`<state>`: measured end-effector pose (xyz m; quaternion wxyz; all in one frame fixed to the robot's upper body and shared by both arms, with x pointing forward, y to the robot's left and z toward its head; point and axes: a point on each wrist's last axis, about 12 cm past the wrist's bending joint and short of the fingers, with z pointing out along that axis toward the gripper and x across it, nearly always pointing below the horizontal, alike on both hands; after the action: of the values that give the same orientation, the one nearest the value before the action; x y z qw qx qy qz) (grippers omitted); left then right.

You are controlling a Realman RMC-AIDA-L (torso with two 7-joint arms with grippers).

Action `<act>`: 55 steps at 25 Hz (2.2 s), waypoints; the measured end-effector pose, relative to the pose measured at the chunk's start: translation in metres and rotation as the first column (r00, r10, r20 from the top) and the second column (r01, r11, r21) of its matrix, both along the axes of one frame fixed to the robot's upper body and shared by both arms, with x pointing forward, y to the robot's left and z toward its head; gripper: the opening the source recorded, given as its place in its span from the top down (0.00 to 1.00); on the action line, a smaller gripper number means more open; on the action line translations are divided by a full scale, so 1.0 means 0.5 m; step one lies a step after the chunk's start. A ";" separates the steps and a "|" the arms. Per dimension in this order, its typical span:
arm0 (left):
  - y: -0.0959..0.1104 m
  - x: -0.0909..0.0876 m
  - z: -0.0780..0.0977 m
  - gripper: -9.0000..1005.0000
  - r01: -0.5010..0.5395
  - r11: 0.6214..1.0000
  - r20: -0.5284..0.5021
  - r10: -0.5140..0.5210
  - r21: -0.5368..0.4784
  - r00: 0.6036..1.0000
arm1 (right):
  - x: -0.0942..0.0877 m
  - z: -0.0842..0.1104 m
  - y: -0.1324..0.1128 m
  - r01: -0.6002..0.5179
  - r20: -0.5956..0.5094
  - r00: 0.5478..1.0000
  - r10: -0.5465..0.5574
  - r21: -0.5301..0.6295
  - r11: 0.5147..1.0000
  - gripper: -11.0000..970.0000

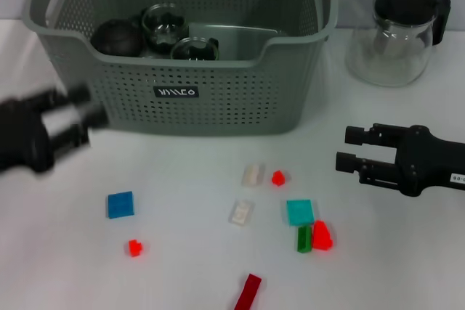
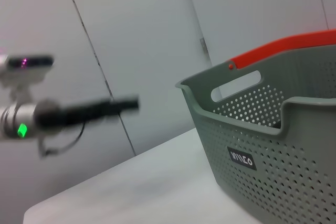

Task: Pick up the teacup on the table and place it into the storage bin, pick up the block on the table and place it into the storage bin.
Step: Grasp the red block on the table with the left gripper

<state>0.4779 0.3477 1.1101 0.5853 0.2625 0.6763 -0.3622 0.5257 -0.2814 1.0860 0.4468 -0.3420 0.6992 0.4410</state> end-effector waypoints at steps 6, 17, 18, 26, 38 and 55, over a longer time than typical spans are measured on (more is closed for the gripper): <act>-0.016 -0.078 -0.086 0.51 0.033 0.986 0.032 -0.039 0.166 0.999 | 0.001 0.001 0.001 0.001 -0.004 1.000 -0.001 0.001 1.000 0.34; -0.054 -0.083 -0.178 0.52 0.095 0.952 -0.077 -0.076 0.292 0.994 | 0.004 -0.009 0.005 0.023 -0.021 1.000 -0.023 0.000 1.000 0.34; -0.060 -0.083 -0.184 0.52 0.108 0.948 -0.087 -0.086 0.299 0.993 | 0.004 -0.009 0.005 0.024 -0.021 0.999 -0.024 -0.001 1.000 0.34; -0.069 -0.085 -0.205 0.52 0.140 0.932 -0.134 -0.100 0.335 0.986 | 0.006 -0.009 0.002 0.029 -0.021 0.999 -0.029 -0.005 1.000 0.34; -0.066 -0.094 -0.220 0.60 0.115 0.926 -0.143 -0.068 0.359 0.987 | 0.007 -0.009 0.003 0.032 -0.021 0.999 -0.032 -0.006 0.999 0.34; -0.062 -0.095 -0.224 0.65 0.107 0.922 -0.158 -0.050 0.371 0.986 | 0.006 -0.009 0.003 0.029 -0.023 0.999 -0.029 -0.004 1.000 0.34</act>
<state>0.4304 0.3170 0.9981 0.4578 0.3703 0.7631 -0.2664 0.5289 -0.2797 1.0812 0.4447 -0.3275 0.7099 0.4370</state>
